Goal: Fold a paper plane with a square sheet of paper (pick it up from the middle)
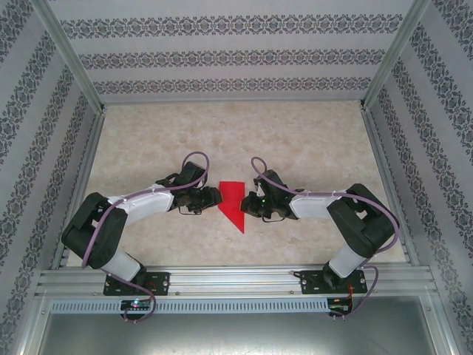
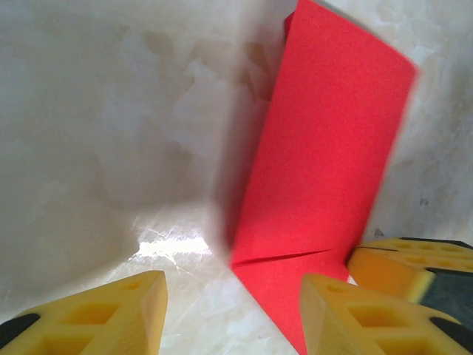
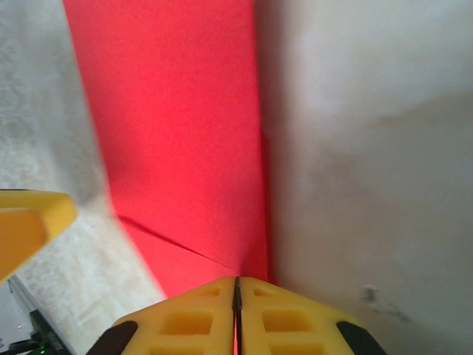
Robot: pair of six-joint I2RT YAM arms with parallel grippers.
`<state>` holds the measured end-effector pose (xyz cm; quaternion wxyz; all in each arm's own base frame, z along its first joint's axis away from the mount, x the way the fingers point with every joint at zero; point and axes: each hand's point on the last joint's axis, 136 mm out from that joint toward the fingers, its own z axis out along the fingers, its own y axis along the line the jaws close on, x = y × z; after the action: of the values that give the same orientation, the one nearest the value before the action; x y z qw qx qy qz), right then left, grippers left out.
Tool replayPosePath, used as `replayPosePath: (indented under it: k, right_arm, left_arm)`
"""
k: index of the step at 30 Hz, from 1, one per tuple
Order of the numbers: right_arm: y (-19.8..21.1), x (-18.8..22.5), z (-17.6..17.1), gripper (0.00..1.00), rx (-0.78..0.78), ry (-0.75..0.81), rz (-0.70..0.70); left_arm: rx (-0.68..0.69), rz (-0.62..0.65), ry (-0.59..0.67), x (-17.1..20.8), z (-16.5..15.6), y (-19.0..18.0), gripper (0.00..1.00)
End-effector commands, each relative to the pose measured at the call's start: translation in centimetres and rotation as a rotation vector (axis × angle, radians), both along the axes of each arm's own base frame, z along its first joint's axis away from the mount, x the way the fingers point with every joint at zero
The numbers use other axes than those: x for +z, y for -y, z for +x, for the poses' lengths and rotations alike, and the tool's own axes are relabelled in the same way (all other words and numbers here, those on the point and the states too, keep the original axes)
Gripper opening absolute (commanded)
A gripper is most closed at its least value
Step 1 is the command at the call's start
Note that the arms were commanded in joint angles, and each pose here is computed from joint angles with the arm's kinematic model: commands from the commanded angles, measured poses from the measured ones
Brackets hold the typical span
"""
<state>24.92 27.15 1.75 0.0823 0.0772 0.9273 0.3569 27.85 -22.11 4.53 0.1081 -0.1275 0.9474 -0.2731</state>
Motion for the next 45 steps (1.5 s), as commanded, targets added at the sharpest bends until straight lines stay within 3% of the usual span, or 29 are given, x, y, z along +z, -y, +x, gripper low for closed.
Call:
replayPosePath:
  k: [1, 26, 45]
  right_arm:
    - [0.9, -2.0, -0.7, 0.1, -0.027, -0.047, -0.008]
    - [2.6, -5.6, -1.7, 0.11, -0.051, -0.13, -0.055]
    - [2.7, -6.1, -1.6, 0.11, -0.043, -0.139, -0.063]
  left_arm:
    - [0.019, -0.036, 0.017, 0.8, 1.3, 0.4, 0.52]
    - [-0.014, -0.115, -0.024, -0.9, 2.6, 2.9, 0.51]
    - [-0.008, -0.192, -0.007, 0.1, 3.6, 3.5, 0.4]
